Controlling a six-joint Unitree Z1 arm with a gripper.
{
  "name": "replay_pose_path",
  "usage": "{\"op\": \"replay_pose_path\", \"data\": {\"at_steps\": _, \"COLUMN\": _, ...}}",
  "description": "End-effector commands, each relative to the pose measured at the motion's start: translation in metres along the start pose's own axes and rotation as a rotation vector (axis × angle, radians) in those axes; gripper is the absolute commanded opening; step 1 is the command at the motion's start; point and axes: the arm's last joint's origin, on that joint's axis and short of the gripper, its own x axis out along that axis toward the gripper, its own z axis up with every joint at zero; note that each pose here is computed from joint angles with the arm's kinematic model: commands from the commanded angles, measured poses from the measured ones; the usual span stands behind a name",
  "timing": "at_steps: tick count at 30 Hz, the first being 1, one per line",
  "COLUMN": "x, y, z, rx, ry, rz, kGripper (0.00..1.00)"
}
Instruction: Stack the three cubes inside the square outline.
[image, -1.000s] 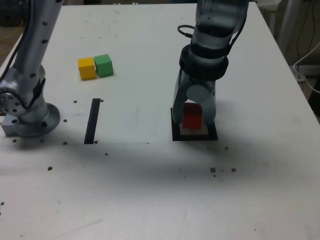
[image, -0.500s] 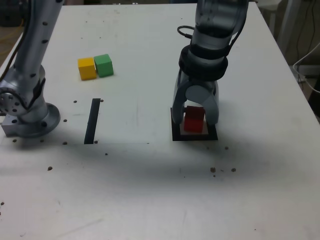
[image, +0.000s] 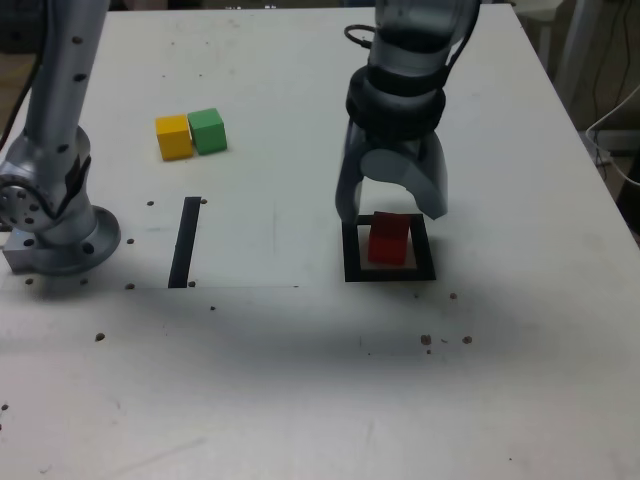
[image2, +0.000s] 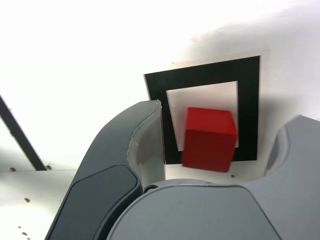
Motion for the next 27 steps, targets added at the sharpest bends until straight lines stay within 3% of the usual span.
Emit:
{"op": "replay_pose_path", "data": {"at_steps": 1, "x": -0.006, "y": 0.001, "z": -0.010, "rx": -0.018, "ry": -0.003, "rz": -0.004, "kGripper": 0.99}}
{"op": "replay_pose_path", "data": {"at_steps": 8, "x": -0.021, "y": 0.006, "z": -0.041, "rx": -0.044, "ry": -0.007, "rz": 0.018, "kGripper": 1.00}}
{"op": "replay_pose_path", "data": {"at_steps": 13, "x": -0.031, "y": 0.012, "z": -0.073, "rx": -0.046, "ry": 0.038, "rz": 0.037, "kGripper": 1.00}}
{"op": "replay_pose_path", "data": {"at_steps": 27, "x": -0.024, "y": 0.056, "z": -0.137, "rx": -0.118, "ry": 0.147, "rz": 0.002, "kGripper": 1.00}}
